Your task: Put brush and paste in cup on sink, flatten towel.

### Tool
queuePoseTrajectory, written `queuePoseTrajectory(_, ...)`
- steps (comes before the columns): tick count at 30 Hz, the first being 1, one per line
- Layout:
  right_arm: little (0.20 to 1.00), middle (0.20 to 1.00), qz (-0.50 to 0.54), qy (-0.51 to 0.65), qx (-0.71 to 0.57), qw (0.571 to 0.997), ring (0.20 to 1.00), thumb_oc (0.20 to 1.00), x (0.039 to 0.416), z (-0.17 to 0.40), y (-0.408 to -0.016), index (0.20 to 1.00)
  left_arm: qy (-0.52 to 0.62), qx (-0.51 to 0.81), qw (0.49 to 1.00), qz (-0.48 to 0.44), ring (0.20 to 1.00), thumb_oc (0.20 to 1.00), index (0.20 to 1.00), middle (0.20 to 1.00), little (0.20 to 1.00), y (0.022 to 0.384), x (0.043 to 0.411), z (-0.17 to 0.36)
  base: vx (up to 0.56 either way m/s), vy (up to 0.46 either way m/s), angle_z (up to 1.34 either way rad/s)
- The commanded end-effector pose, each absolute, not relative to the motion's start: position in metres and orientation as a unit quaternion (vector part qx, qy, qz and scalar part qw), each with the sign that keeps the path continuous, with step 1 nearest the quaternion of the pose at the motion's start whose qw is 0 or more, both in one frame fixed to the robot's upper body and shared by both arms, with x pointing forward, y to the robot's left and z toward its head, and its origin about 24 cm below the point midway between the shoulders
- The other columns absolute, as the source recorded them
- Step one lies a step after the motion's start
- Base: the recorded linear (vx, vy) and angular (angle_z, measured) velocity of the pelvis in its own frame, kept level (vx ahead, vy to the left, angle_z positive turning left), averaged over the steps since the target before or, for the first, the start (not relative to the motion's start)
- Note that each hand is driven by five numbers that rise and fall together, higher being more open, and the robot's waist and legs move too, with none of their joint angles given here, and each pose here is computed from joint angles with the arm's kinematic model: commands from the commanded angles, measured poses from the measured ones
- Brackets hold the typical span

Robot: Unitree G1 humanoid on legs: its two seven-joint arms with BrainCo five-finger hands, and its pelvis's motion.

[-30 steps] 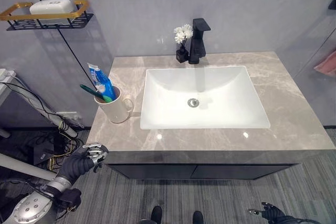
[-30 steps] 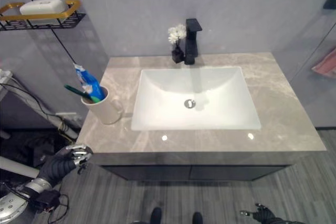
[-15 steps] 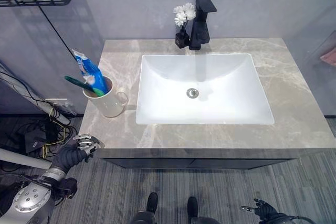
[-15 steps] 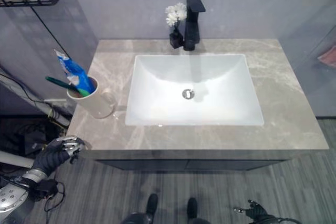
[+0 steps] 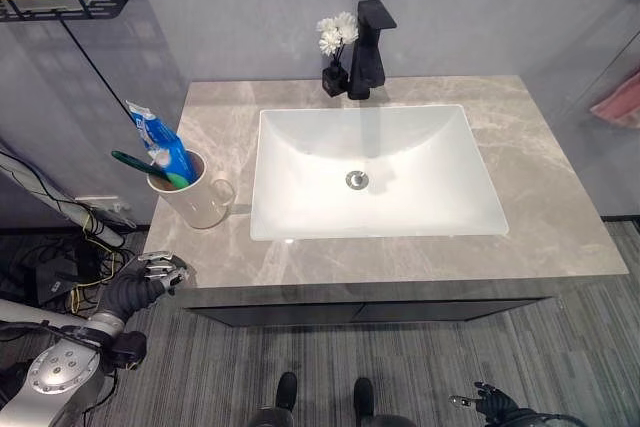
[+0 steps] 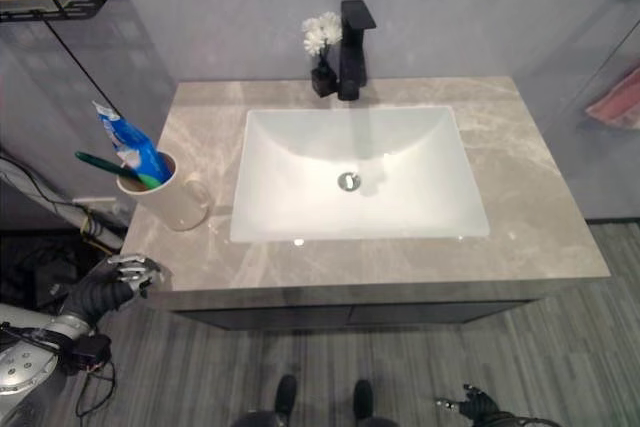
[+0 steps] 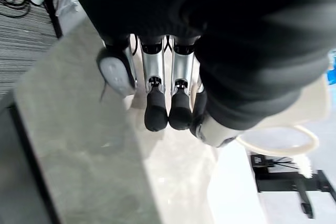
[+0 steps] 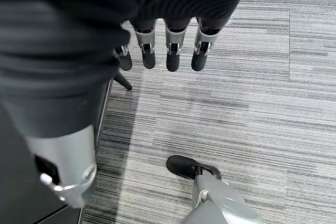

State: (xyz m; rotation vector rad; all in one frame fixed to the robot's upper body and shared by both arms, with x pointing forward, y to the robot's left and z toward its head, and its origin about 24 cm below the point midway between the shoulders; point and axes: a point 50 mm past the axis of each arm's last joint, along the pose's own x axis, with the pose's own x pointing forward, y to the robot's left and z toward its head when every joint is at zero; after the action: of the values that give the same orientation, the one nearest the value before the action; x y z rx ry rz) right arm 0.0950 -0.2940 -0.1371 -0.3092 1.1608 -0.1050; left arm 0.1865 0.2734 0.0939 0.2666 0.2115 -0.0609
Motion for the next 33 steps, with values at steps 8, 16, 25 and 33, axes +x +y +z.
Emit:
queuePoseTrajectory(8, 1.000, 1.000, -0.041, 0.549, -0.161, 0.819, 1.000, 1.000, 0.101, -0.136, -0.296, 1.000, 0.038, 0.111, 0.992, -0.055, 0.200, 0.200, 0.200, 0.200, 0.200, 0.257, 0.197, 0.119, 0.01, -0.014, -0.05)
queuePoseTrajectory(16, 1.000, 1.000, -0.040, 0.545, -0.163, 0.821, 1.000, 1.000, 0.101, -0.136, -0.295, 1.000, 0.046, 0.104, 0.992, -0.046, 0.200, 0.200, 0.200, 0.200, 0.200, 0.258, 0.198, 0.111, 0.00, 0.000, 0.00)
queuePoseTrajectory(25, 1.000, 1.000, -0.055, 0.549, -0.148, 0.821, 1.000, 1.000, 0.102, -0.137, -0.294, 1.000, 0.045, 0.083, 0.995, -0.028, 0.200, 0.200, 0.200, 0.200, 0.200, 0.256, 0.205, 0.101, -0.01, 0.000, 0.01)
queuePoseTrajectory(33, 1.000, 1.000, -0.062, 0.533, -0.144, 0.831, 1.000, 1.000, 0.107, -0.136, -0.290, 1.000, 0.046, 0.075, 0.996, -0.008, 0.200, 0.200, 0.200, 0.200, 0.200, 0.260, 0.210, 0.096, 0.03, 0.004, 0.04)
